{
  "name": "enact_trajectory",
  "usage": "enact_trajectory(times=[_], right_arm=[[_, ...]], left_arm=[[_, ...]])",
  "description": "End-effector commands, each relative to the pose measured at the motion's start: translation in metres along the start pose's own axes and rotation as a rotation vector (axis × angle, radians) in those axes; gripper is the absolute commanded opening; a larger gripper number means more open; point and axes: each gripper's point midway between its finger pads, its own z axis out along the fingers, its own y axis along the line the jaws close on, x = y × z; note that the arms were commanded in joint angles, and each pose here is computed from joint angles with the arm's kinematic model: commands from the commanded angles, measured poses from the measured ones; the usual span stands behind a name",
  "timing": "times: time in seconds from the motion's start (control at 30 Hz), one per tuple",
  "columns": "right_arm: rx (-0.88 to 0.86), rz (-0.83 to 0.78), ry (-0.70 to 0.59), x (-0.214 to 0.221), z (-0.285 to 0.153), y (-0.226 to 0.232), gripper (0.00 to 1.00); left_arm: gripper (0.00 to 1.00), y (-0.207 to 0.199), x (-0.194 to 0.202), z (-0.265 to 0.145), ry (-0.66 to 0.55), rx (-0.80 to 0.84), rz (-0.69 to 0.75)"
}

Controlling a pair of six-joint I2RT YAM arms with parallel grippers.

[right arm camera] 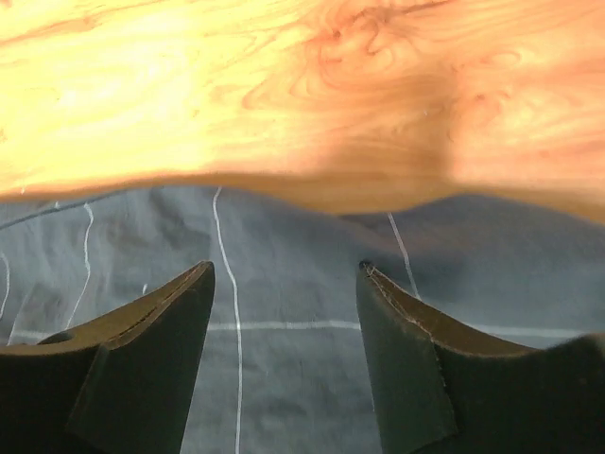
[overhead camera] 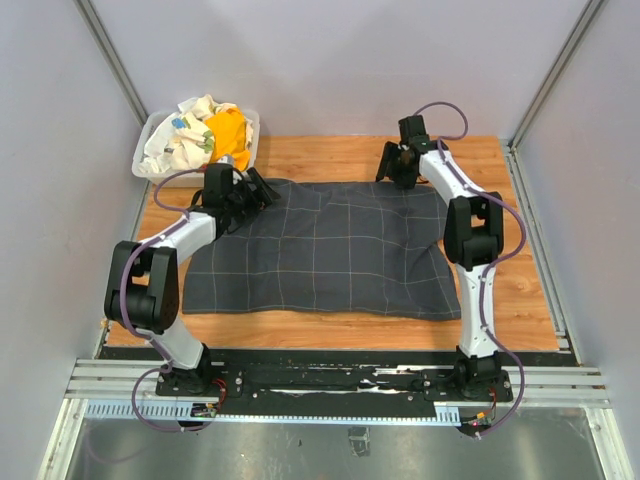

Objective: Put the pillow into the pillowcase

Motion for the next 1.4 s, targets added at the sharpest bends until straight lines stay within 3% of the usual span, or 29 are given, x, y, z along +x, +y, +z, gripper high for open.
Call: enact_trajectory(times=[0.0,0.3,0.63,0.83,0.97,1.37], right_arm=[[0.004,0.021,0.051,0.010,0.020,0.006,0.62],[0.149,0.035,0.086,0.030,0.042,-0.034,0.62],[0.474,0.097,-0.004,-0.004,0.038,-0.120,0.61],[0.479,0.138,-0.060,-0.037,0.035,-0.141,0.61],[0.407,0.130,-0.090,-0.053,0.021,-0.129,0.62],[0.136,0.090,-0.231,-0.079,-0.096,-0.063,0.70]], left_arm=[[0.85,0.001,0.000,0.012,0.010,0.013,-0.024],[0.86,0.019,0.003,0.012,0.007,-0.069,-0.011],[0.86,0.030,0.013,0.006,0.024,-0.098,-0.012],[0.86,0.035,0.014,0.006,0.027,-0.123,-0.011],[0.86,0.028,0.007,0.002,0.016,-0.102,-0.004],[0.88,-0.027,-0.061,-0.070,-0.184,-0.037,0.100]])
